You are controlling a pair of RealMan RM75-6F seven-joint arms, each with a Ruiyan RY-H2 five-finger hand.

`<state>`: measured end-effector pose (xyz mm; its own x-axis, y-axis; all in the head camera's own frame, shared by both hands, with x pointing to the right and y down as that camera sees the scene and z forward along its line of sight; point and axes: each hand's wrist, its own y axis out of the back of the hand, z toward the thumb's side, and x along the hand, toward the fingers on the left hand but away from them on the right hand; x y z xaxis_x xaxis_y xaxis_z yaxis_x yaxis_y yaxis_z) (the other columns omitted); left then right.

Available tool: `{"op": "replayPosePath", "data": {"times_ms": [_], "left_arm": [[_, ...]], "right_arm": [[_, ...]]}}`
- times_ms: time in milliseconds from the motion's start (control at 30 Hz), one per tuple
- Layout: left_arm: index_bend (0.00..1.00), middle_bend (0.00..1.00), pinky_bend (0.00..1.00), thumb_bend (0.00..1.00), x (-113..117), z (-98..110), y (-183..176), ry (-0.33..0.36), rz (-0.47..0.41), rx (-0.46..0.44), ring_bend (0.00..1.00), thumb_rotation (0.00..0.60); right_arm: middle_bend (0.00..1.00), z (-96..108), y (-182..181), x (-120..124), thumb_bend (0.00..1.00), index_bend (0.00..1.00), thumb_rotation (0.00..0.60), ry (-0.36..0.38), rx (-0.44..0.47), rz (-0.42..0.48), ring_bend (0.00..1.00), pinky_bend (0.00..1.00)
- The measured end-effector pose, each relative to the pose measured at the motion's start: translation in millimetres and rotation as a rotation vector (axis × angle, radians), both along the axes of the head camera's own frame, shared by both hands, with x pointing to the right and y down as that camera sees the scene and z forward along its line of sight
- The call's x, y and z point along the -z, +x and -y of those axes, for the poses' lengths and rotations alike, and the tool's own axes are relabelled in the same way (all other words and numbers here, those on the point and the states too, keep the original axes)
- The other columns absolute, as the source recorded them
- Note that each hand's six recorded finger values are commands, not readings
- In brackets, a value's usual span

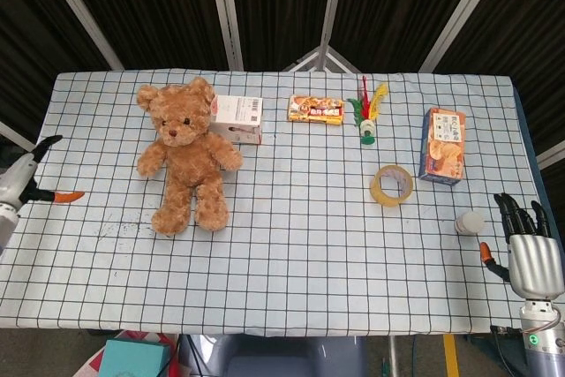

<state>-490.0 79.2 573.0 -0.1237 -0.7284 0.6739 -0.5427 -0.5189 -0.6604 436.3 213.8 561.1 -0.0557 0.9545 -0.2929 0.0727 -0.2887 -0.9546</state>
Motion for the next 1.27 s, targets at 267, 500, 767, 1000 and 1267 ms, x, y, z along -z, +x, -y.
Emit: {"op": "replayPosePath", "data": {"times_ms": [267, 500, 767, 1000, 1267], "left_arm": [[0.01, 0.00, 0.04, 0.19, 68, -30, -24, 0.212, 0.240, -0.169, 0.00, 0.600], [0.01, 0.00, 0.04, 0.19, 91, -87, -33, 0.263, 0.356, -0.275, 0.00, 0.600], [0.01, 0.00, 0.04, 0.19, 67, -94, -42, 0.273, 0.359, -0.299, 0.00, 0.600], [0.01, 0.00, 0.04, 0.19, 40, -95, -46, 0.268, 0.354, -0.334, 0.00, 0.600], [0.02, 0.00, 0.04, 0.19, 26, -93, -42, 0.276, 0.314, -0.344, 0.00, 0.600]], "right_arm": [[0.12, -1, -6, 3, 0.37, 0.09, 0.600, 0.027, 0.023, 0.038, 0.22, 0.06], [0.12, -6, -10, -2, 0.37, 0.09, 0.600, 0.032, 0.049, 0.036, 0.22, 0.06], [0.12, -4, -8, 2, 0.37, 0.08, 0.600, 0.088, 0.029, 0.046, 0.22, 0.06], [0.12, -6, -4, 3, 0.37, 0.09, 0.600, 0.108, 0.026, 0.030, 0.22, 0.06], [0.12, -5, -3, 5, 0.37, 0.09, 0.600, 0.114, 0.025, 0.021, 0.22, 0.06]]}}
